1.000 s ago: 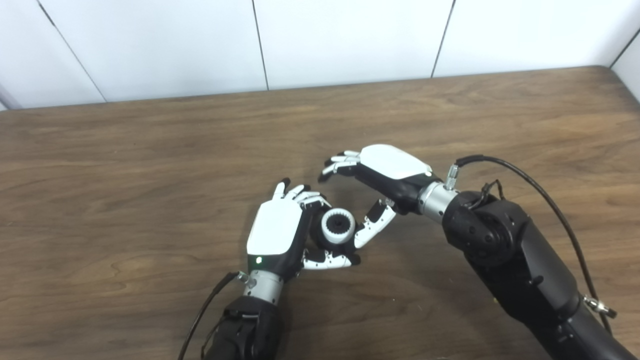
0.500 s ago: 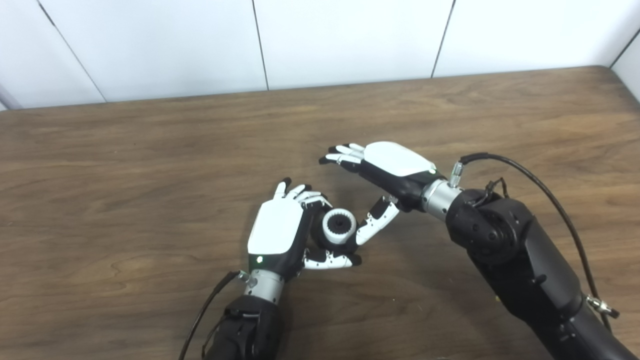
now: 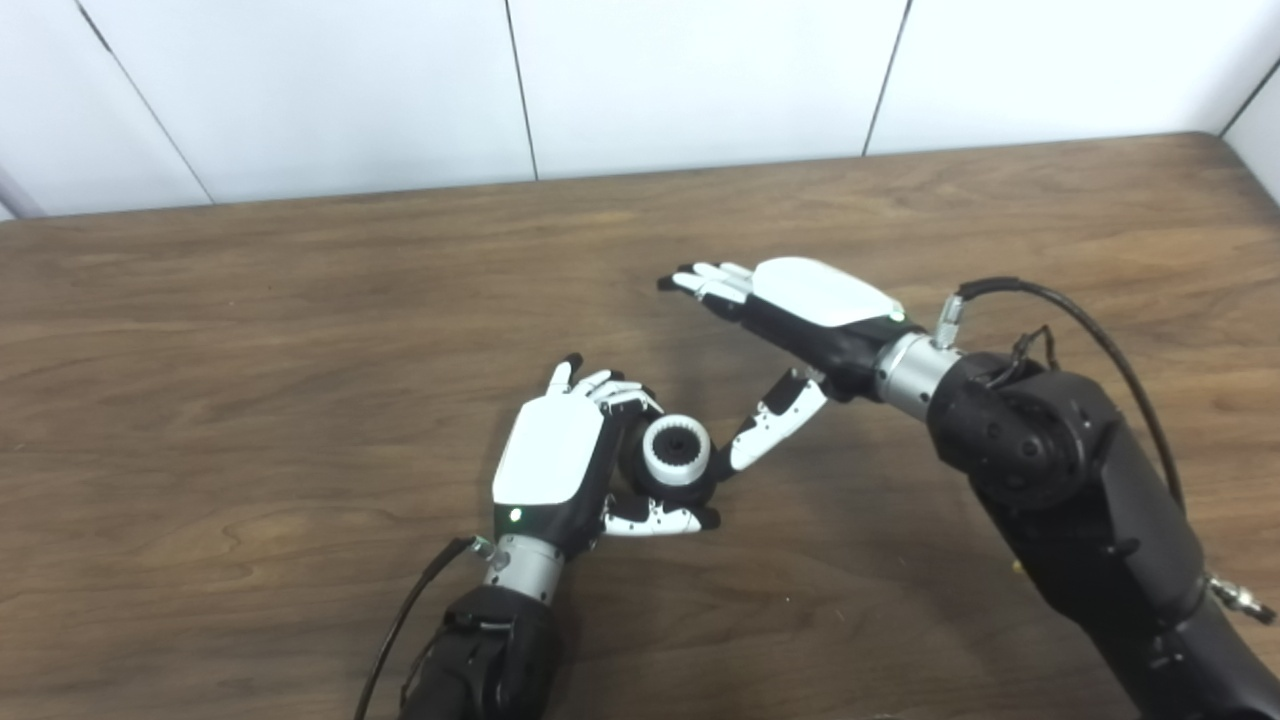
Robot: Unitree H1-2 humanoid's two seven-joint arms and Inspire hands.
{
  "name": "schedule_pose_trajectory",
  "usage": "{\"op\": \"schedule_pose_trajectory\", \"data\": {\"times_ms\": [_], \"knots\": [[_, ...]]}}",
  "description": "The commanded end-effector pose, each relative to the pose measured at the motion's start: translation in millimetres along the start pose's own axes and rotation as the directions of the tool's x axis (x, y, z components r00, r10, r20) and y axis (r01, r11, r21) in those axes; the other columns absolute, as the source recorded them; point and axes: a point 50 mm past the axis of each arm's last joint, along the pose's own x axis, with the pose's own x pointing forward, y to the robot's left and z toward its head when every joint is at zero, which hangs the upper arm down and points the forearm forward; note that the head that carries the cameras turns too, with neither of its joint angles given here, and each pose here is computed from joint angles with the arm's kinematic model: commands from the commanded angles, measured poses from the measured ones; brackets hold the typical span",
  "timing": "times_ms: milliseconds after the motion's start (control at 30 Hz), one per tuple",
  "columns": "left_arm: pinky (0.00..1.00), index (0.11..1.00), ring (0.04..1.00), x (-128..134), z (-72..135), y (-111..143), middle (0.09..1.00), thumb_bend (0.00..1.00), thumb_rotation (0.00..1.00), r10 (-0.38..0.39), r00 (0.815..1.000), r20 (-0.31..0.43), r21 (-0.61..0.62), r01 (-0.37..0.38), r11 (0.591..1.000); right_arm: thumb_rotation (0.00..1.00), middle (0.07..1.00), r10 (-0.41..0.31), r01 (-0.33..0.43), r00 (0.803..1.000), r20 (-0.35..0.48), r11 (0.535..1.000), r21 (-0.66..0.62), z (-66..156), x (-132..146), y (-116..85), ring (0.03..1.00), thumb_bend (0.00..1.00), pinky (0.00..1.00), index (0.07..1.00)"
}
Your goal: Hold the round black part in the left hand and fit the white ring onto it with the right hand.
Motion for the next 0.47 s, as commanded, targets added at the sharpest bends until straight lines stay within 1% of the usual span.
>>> {"op": "schedule_pose_trajectory", "data": {"times_ms": [0, 33, 67, 167, 200, 233, 433], "knots": [[1.0, 0.648, 0.86, 1.9, -2.8, 0.4, 0.772, 0.75, 0.14, -0.05, 0.999, -0.014, 0.018, 0.05, 0.999, 0.43, 1.0, -0.059, 0.06, 0.998, 0.026, 0.998, -0.031, 4.6, -6.2, -18.6, 1.0, 1.0, 0.97, 0.982], [1.0, 0.693, 0.859, 2.3, -3.1, 0.9, 0.775, 0.81, 0.16, -0.051, 0.999, -0.016, 0.024, 0.052, 0.998, 0.43, 1.0, -0.061, 0.061, 0.998, 0.023, 0.998, -0.032, 3.8, -6.7, -18.9, 1.0, 1.0, 0.97, 0.98], [1.0, 0.771, 0.85, 2.7, -3.0, 1.0, 0.79, 0.87, 0.21, -0.046, 0.999, -0.018, 0.028, 0.047, 0.999, 0.43, 1.0, -0.063, 0.064, 0.998, 0.02, 0.997, -0.03, 2.2, -7.2, -18.8, 1.0, 1.0, 0.97, 0.978], [1.0, 0.826, 0.844, 3.5, -2.3, 0.6, 0.803, 0.91, 0.24, -0.032, 0.999, -0.02, 0.026, 0.033, 0.999, 0.42, 1.0, -0.068, 0.068, 0.998, 0.011, 0.997, -0.03, -1.1, -7.4, -18.0, 1.0, 1.0, 0.97, 0.98], [1.0, 0.866, 0.843, 3.8, -2.1, 0.5, 0.81, 0.94, 0.26, -0.029, 0.999, -0.02, 0.021, 0.029, 0.999, 0.43, 0.998, -0.068, 0.068, 0.998, 0.006, 0.997, -0.033, -2.4, -7.2, -17.7, 1.0, 1.0, 0.96, 0.979], [1.0, 0.887, 0.845, 4.0, -2.0, 0.4, 0.816, 0.95, 0.27, -0.026, 0.999, -0.021, 0.019, 0.027, 0.999, 0.43, 0.996, -0.069, 0.069, 0.998, 0.003, 0.997, -0.035, -3.3, -7.0, -17.5, 1.0, 1.0, 0.96, 0.978], [1.0, 0.955, 0.859, 4.9, -0.8, 0.4, 0.842, 0.99, 0.33, -0.022, 1.0, -0.021, 0.02, 0.023, 1.0, 0.43, 0.987, -0.077, 0.077, 0.997, -0.011, 0.996, -0.038, -8.7, -3.7, -16.1, 1.0, 1.0, 0.95, 0.977]]}}
